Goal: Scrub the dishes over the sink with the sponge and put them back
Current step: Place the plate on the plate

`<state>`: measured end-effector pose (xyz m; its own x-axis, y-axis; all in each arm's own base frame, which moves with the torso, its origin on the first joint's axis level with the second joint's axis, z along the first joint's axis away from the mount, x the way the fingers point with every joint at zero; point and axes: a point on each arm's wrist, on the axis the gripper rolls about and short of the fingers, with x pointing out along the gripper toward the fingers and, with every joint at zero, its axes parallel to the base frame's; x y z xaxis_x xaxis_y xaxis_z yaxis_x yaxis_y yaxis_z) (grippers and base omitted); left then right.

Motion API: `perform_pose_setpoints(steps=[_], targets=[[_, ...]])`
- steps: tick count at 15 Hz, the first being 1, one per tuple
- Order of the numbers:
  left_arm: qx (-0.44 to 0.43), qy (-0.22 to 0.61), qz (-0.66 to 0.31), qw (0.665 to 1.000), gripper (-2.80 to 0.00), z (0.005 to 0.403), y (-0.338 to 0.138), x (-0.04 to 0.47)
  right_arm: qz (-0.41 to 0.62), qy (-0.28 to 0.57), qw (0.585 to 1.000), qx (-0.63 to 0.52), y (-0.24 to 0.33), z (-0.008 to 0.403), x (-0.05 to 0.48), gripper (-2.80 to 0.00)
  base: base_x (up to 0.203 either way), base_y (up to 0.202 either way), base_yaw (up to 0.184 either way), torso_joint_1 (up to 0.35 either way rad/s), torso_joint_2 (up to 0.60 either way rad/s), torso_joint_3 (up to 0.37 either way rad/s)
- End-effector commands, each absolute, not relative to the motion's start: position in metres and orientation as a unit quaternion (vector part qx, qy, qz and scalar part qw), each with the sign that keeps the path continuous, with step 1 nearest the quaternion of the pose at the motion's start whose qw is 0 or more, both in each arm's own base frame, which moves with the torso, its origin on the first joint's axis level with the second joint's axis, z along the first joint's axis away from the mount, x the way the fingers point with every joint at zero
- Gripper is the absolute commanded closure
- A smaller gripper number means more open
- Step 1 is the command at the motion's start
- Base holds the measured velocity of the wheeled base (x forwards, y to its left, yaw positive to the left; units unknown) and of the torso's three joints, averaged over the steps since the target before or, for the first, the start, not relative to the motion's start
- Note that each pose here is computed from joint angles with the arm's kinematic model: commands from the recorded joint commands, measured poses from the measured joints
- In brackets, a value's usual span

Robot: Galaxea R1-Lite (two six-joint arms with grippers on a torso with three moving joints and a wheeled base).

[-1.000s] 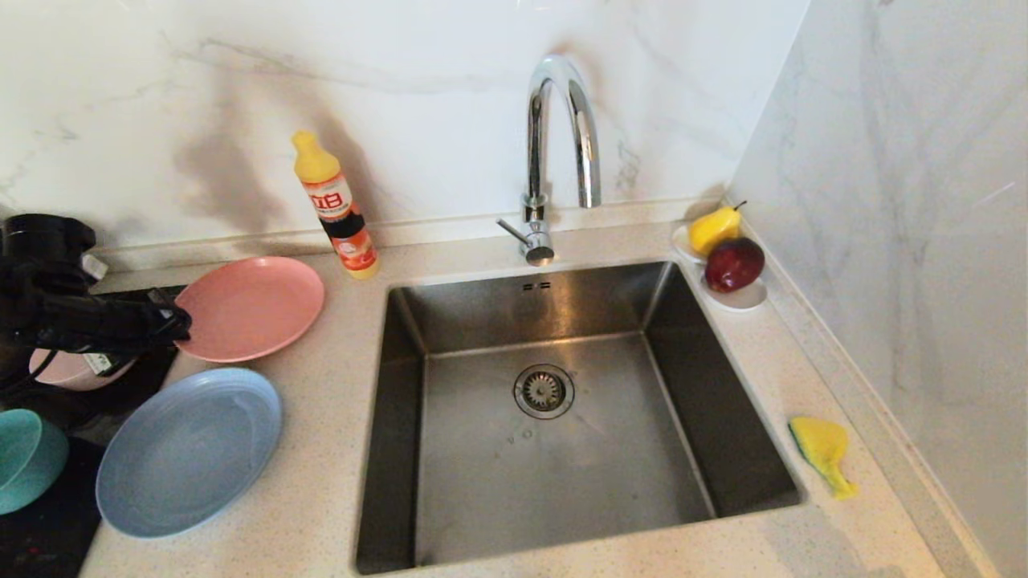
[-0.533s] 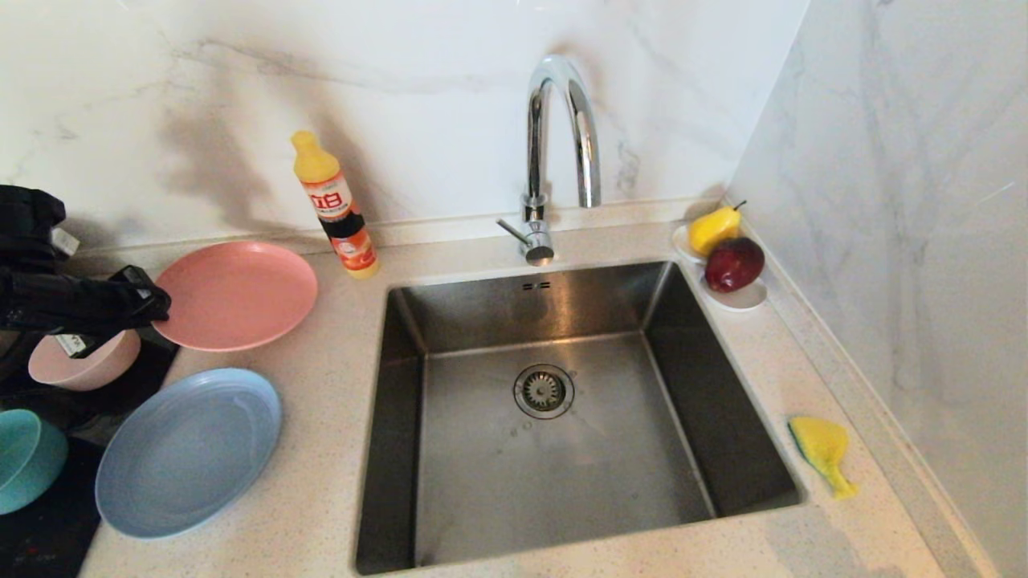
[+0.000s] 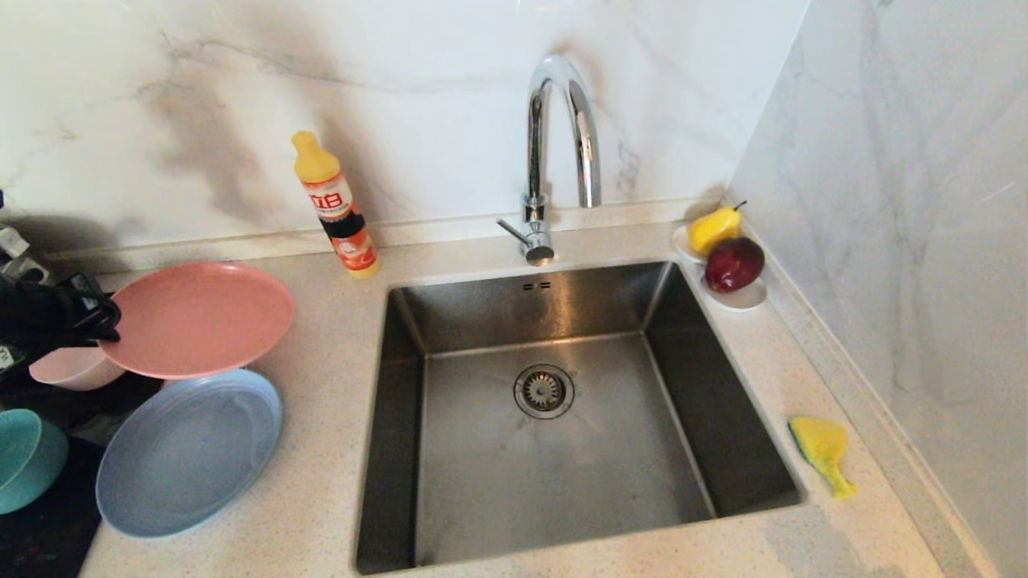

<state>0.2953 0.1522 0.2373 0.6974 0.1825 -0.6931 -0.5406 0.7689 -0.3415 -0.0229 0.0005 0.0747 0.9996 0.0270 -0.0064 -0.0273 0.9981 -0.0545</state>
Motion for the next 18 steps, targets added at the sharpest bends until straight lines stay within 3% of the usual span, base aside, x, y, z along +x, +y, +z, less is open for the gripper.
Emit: perform_pose_setpoints(steps=[1,9,18], targets=[[-0.284,0.337,0.201,0.875,0.00,0.241,0.156,0.277,0.014,0.003,1.000,-0.028,0.001,0.075,-0.023,0.00,0.000,0.000,0.000,0.000,0.00,0.000],[-0.297,0.384,0.152,0.861,0.00,0.218,0.145,0.213,0.014,0.003,1.000,-0.028,0.001,0.075,-0.023,0.00,0.000,0.000,0.000,0.000,0.00,0.000],[-0.306,0.421,0.160,0.839,0.00,0.184,0.154,0.184,0.014,0.003,1.000,-0.028,0.001,0.075,-0.023,0.00,0.000,0.000,0.000,0.000,0.00,0.000]])
